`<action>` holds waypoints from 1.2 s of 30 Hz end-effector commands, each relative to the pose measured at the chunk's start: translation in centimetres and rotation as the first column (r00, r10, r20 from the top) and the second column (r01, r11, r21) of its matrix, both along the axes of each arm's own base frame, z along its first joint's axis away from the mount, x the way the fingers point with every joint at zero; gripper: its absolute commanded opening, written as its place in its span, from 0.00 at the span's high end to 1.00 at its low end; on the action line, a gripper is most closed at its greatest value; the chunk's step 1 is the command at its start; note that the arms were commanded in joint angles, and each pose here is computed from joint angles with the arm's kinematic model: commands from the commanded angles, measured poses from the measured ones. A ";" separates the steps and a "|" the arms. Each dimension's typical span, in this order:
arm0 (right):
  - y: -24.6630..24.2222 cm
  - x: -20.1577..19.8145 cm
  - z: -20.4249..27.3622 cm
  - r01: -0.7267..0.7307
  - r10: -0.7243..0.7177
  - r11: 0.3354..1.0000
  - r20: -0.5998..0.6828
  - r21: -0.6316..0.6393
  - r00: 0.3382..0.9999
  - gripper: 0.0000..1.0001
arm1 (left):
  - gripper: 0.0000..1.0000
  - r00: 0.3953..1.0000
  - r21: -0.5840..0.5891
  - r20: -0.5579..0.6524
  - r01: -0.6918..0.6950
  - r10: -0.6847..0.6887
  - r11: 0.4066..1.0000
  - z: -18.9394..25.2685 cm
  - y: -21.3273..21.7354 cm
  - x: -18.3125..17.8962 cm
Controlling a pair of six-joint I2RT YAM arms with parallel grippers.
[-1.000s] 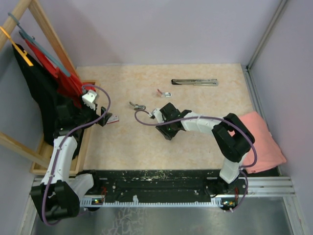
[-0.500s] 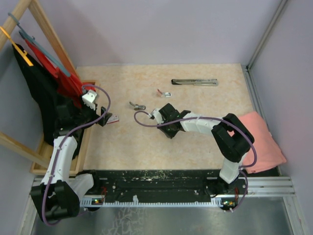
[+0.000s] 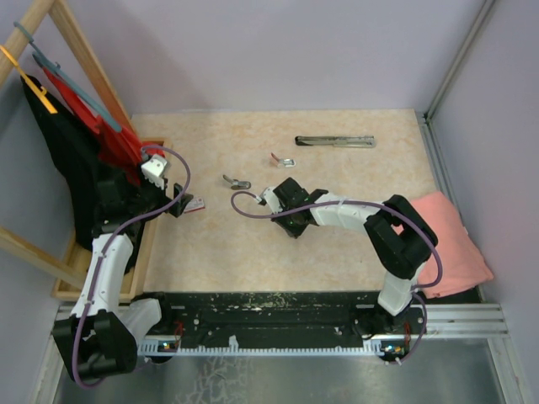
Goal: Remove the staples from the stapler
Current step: Pick up the staple from the center of the board, then place the staple in the staple box.
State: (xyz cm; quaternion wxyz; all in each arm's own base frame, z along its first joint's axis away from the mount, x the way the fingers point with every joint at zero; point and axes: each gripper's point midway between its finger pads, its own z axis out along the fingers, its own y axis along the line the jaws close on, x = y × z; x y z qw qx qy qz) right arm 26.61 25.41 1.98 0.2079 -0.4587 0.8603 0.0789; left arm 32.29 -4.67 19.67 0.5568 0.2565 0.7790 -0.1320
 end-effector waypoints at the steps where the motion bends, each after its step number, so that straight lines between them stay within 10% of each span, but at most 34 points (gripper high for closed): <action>1: 0.9 1.5 2.7 0.001 -0.004 0.999 0.062 0.044 0.998 0.83 | 0.01 0.999 -0.002 0.029 0.016 -0.016 1.000 1.1 0.0 0.0; 36: -17.7 11.7 7.4 0.446 -0.476 0.876 0.187 0.182 0.859 0.84 | 0.01 0.999 -0.005 0.030 0.027 -0.027 1.000 1.0 -0.2 0.0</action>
